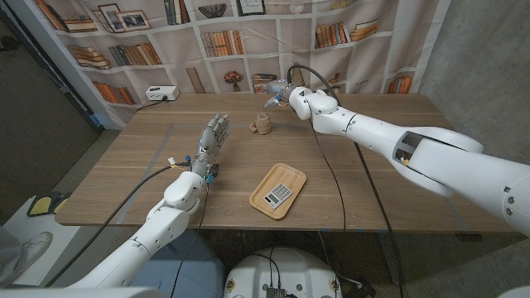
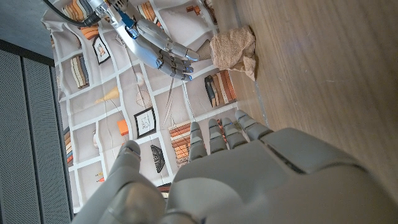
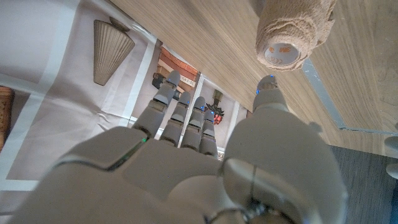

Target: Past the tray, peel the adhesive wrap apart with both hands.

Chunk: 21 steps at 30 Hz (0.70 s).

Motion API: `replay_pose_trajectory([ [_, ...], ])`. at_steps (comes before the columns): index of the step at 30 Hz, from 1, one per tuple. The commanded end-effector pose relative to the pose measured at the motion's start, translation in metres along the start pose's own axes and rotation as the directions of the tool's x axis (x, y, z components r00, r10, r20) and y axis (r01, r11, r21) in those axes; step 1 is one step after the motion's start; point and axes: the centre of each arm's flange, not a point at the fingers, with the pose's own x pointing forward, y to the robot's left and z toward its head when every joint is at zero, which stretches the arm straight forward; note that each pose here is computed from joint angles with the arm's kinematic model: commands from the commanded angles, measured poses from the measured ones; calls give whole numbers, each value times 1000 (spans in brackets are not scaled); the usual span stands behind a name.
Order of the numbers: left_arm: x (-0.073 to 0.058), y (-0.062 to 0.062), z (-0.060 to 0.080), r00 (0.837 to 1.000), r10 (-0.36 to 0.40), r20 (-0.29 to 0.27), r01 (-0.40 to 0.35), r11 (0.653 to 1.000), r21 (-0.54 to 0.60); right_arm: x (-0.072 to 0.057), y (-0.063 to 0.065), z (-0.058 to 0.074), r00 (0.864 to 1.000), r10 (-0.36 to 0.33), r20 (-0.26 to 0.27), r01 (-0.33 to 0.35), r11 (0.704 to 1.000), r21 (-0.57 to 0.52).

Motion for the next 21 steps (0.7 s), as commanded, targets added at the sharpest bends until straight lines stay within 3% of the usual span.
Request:
replay_pose_trajectory([
  [1, -4, -2, 1, 1000, -3, 0, 3, 1000, 0, 0, 4, 2, 1000, -10, 14, 10, 1000, -1],
  [21, -7, -4, -1, 1000, 2, 6, -2, 1000, -3, 0, 11, 2, 1000, -1, 14, 1, 1000, 1],
])
